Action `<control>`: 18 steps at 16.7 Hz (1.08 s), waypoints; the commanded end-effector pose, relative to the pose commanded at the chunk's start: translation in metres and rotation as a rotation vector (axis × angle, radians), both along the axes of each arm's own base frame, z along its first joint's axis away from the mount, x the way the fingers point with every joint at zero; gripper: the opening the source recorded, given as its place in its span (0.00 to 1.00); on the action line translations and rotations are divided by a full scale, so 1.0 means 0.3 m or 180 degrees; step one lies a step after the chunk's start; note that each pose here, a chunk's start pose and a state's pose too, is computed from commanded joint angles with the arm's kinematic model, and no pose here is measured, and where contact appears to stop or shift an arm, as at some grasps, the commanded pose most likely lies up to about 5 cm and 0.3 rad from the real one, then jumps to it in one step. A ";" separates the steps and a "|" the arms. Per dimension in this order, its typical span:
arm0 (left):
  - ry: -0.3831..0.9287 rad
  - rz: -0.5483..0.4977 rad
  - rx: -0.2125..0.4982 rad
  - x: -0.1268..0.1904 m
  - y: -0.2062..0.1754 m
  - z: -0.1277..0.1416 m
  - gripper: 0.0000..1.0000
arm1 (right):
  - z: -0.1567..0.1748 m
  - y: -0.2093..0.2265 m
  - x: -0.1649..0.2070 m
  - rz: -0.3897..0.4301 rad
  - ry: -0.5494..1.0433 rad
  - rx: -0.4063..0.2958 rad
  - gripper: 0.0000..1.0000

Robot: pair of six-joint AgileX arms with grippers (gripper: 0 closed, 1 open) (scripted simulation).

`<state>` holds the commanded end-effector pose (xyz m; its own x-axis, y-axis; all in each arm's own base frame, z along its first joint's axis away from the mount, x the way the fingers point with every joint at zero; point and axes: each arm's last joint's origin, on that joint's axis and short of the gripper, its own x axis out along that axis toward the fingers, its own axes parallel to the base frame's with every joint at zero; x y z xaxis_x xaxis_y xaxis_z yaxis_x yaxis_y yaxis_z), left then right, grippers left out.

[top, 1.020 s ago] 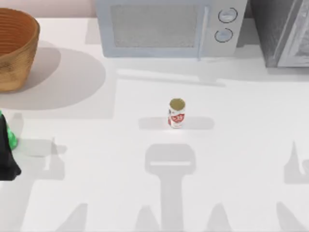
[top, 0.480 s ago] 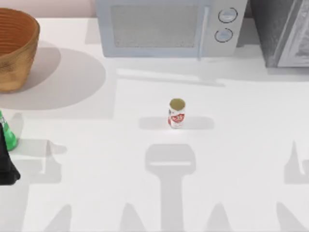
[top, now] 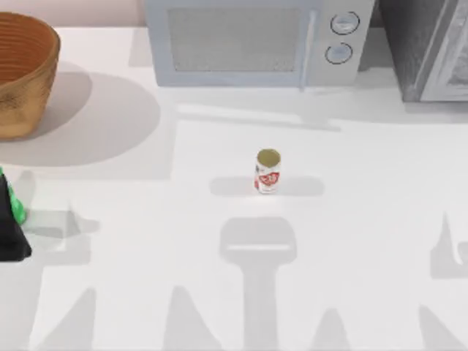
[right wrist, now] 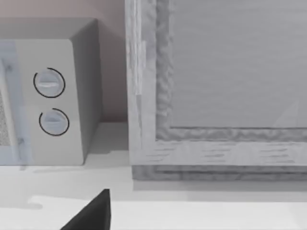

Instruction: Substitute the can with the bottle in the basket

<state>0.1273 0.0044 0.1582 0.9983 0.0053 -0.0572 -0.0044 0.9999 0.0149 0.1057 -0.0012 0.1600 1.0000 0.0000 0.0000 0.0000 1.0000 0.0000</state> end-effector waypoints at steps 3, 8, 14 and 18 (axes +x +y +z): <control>0.0139 -0.0026 0.0014 0.049 0.014 -0.022 1.00 | 0.000 0.000 0.000 0.0000 0.0000 0.0000 1.00; 0.0428 -0.0060 0.0005 0.121 0.046 -0.097 1.00 | 0.000 0.000 0.000 0.0000 0.0000 0.0000 1.00; 0.0709 -0.0075 -0.0033 0.165 0.082 -0.198 1.00 | 0.000 0.000 0.000 0.0000 0.0000 0.0000 1.00; 0.0773 -0.0070 -0.0041 0.175 0.094 -0.230 1.00 | 0.000 0.000 0.000 0.0000 0.0000 0.0000 1.00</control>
